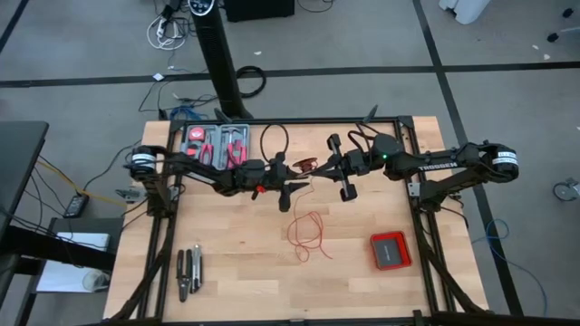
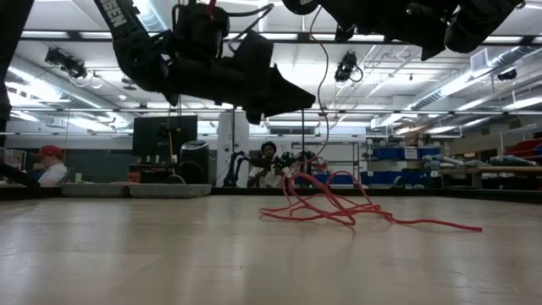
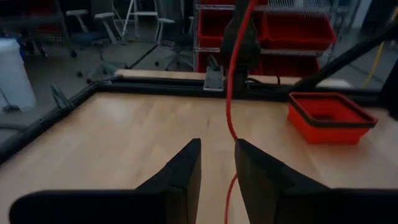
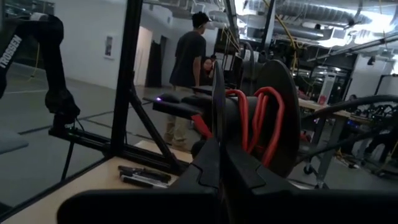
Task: Coil cords
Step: Coil the red wire onto the spool
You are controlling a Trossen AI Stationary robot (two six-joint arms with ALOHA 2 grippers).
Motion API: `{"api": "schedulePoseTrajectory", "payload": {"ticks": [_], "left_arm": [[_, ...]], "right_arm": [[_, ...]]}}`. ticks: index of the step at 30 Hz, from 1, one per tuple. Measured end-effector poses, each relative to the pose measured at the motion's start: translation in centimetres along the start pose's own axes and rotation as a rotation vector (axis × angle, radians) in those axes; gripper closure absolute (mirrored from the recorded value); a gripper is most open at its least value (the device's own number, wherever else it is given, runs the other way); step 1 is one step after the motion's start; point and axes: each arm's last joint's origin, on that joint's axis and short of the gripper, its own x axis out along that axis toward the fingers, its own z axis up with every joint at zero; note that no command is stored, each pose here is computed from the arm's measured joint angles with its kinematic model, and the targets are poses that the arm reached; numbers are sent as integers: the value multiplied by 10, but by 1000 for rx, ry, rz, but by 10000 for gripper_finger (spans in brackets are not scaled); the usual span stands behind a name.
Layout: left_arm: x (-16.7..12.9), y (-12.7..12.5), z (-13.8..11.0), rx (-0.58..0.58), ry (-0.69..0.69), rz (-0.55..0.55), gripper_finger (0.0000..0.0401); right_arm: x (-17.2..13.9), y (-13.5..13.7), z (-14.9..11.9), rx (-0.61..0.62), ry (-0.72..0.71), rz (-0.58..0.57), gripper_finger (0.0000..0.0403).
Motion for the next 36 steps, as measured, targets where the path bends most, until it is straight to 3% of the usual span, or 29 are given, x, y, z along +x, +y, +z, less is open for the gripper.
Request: {"api": "schedulePoseTrajectory", "payload": {"ticks": [13,22,25,29,36], "left_arm": [[14,-3,6,-176,-57,-59,299],[17,-3,10,-176,-61,-59,305],[18,-3,7,-169,-17,-40,323],[20,-5,4,-150,50,-33,387],[21,-6,5,-124,52,-53,399]], "right_arm": [[0,0,-2,-22,16,2,401],[0,1,-2,-14,21,4,401],[0,1,-2,-16,21,4,401],[0,0,-2,-17,22,4,401],[0,1,-4,-9,40,7,400]]}}
